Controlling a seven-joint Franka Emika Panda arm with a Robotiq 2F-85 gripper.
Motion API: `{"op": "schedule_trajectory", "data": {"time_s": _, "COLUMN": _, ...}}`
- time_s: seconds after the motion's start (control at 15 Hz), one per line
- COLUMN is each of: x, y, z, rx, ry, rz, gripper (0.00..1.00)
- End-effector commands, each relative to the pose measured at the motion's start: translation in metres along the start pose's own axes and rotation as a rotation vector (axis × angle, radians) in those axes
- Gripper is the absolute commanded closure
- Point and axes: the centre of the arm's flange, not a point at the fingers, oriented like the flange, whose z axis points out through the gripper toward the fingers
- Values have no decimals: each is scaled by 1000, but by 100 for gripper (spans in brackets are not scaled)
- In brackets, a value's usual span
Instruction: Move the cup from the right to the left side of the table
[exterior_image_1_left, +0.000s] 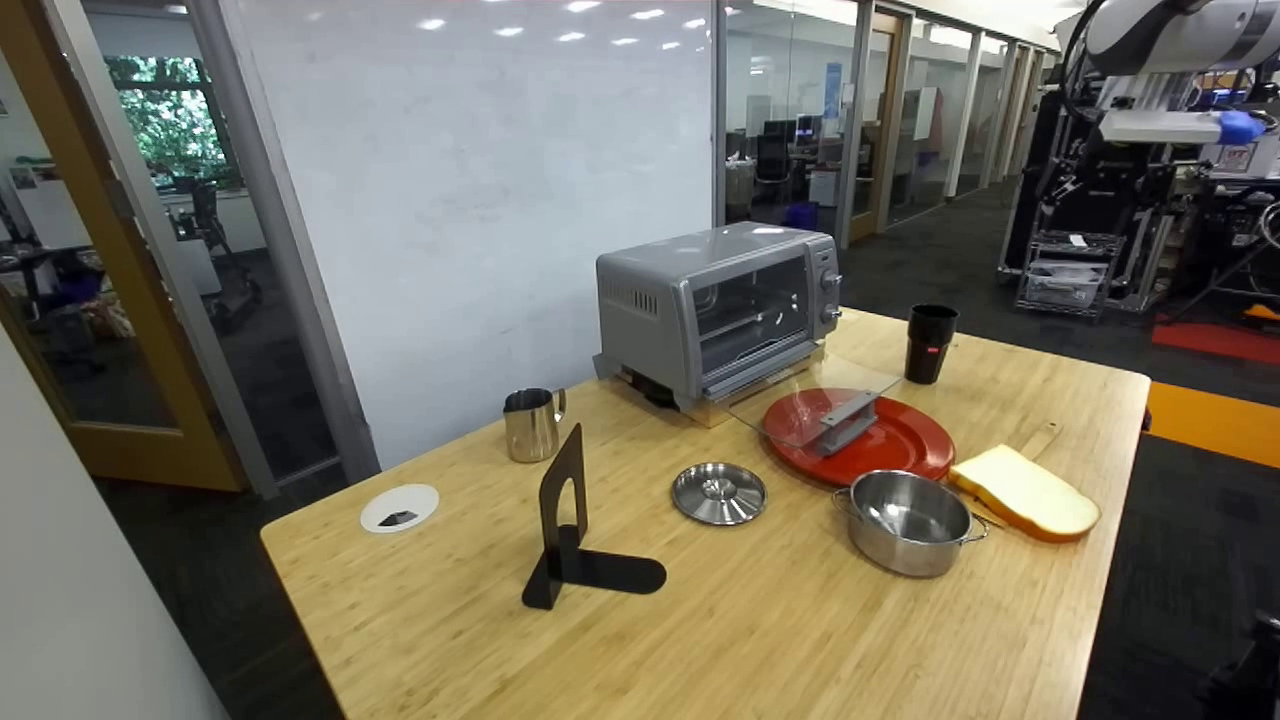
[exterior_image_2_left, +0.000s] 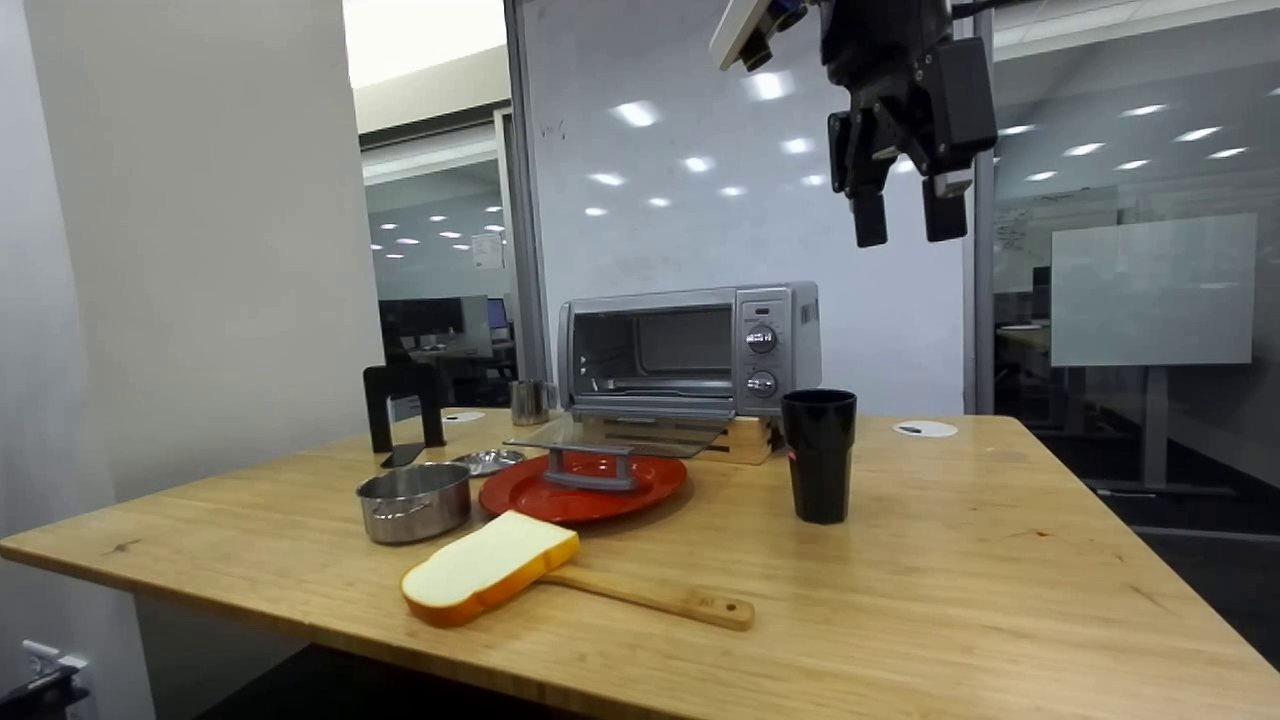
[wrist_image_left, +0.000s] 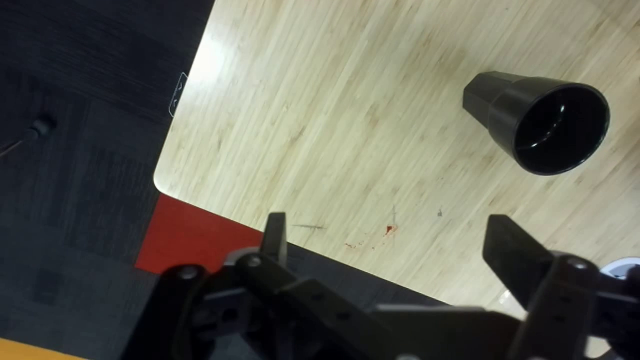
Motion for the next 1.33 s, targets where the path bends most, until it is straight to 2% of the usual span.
{"op": "schedule_trajectory", "data": {"time_s": 0.0, "x": 0, "y": 0, "z": 0, "rx": 0, "ry": 0, "rz": 0, "gripper": 0}}
{"op": "schedule_trajectory", "data": {"time_s": 0.2, "x": 9, "y": -6, "z": 6, "rx": 4, "ry": 17, "rz": 7, "gripper": 0}}
{"op": "schedule_trajectory", "data": {"time_s": 0.67, "x": 41, "y": -41, "z": 63, "rx": -9, "ry": -19, "rz": -37, "gripper": 0}}
{"op": "schedule_trajectory", "data": {"time_s": 1.27, "x": 43, "y": -103, "z": 82, "rx": 11, "ry": -10, "rz": -140, "gripper": 0}}
